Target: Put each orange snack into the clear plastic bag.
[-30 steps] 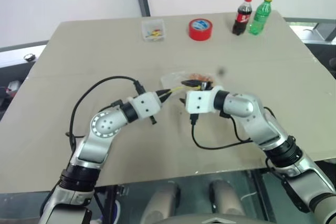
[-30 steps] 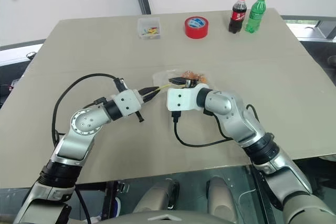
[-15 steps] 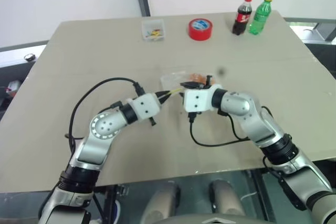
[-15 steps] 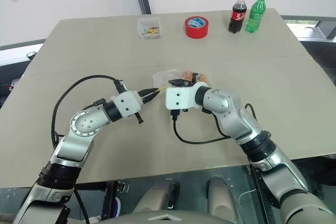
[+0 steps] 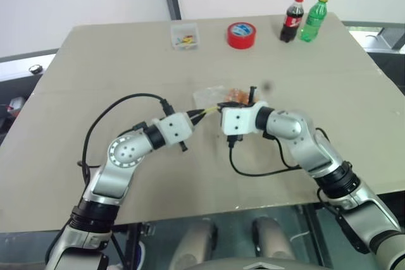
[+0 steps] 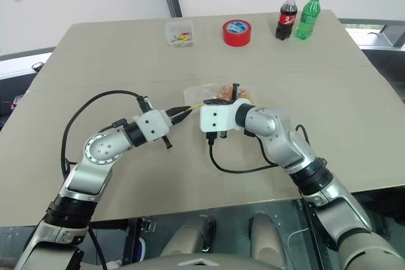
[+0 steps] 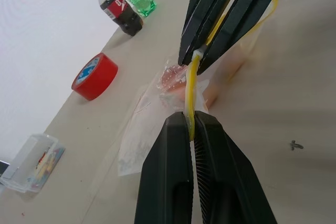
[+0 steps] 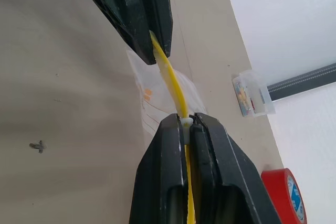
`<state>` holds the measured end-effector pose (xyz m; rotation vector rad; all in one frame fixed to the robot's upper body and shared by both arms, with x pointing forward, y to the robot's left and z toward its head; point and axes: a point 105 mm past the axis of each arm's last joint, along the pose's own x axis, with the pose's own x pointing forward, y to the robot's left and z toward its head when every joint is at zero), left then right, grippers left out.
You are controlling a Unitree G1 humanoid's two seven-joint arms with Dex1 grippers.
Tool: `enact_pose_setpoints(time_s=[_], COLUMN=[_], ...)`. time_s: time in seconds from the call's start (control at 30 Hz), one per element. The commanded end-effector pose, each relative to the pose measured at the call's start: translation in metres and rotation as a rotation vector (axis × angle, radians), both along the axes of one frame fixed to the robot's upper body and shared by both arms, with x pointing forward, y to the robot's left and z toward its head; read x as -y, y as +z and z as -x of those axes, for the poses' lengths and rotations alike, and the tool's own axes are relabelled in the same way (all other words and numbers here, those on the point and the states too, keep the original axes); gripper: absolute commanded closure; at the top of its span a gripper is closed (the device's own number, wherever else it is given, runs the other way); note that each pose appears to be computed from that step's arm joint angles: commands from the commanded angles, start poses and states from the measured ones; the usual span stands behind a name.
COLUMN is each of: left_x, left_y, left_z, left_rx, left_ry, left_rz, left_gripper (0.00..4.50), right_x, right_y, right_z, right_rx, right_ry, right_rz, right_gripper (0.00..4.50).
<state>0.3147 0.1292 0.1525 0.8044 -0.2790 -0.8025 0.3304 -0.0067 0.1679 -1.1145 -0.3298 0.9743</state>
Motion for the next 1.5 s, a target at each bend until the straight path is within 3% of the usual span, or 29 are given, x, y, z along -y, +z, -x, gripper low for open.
enact_pose_setpoints(time_s=[0.03, 0.47, 0.77, 0.97, 1.13, 1.27, 1.4, 1.5], left_x=[-0.005, -0.026, -0.034, -0.034, -0.042, -0.047, -0.048, -0.044], left_y=[0.013, 0.017, 0.018, 0.032, 0.066, 0.093, 0.104, 0.091], left_z=[0.001, -0.009, -0.017, -0.036, -0.066, -0.078, -0.071, -0.058], left_rx=[0.057, 0.074, 0.075, 0.102, 0.206, 0.287, 0.333, 0.309], left_ry=[0.014, 0.112, 0.133, 0.146, 0.196, 0.212, 0.187, 0.135], left_rz=[0.015, 0.063, 0.081, 0.12, 0.111, 0.1, 0.104, 0.083], left_gripper=[4.5, 4.5, 4.5, 4.5, 4.5, 4.5, 4.5, 4.5], right_x=[0.008, 0.117, 0.17, 0.163, 0.165, 0.166, 0.167, 0.157], right_y=[0.017, 0.002, 0.018, 0.039, 0.09, 0.116, 0.122, 0.103], right_z=[-0.003, -0.03, -0.044, -0.057, -0.084, -0.089, -0.077, -0.06], right_rx=[0.055, 0.03, 0.088, 0.147, 0.324, 0.428, 0.423, 0.27], right_ry=[-0.022, -0.393, -0.562, -0.55, -0.597, -0.589, -0.561, -0.488], right_rz=[-0.024, 0.042, 0.068, 0.03, -0.024, -0.048, -0.117, -0.201], right_gripper=[4.45, 4.45, 4.45, 4.45, 4.45, 4.45, 4.45, 4.45])
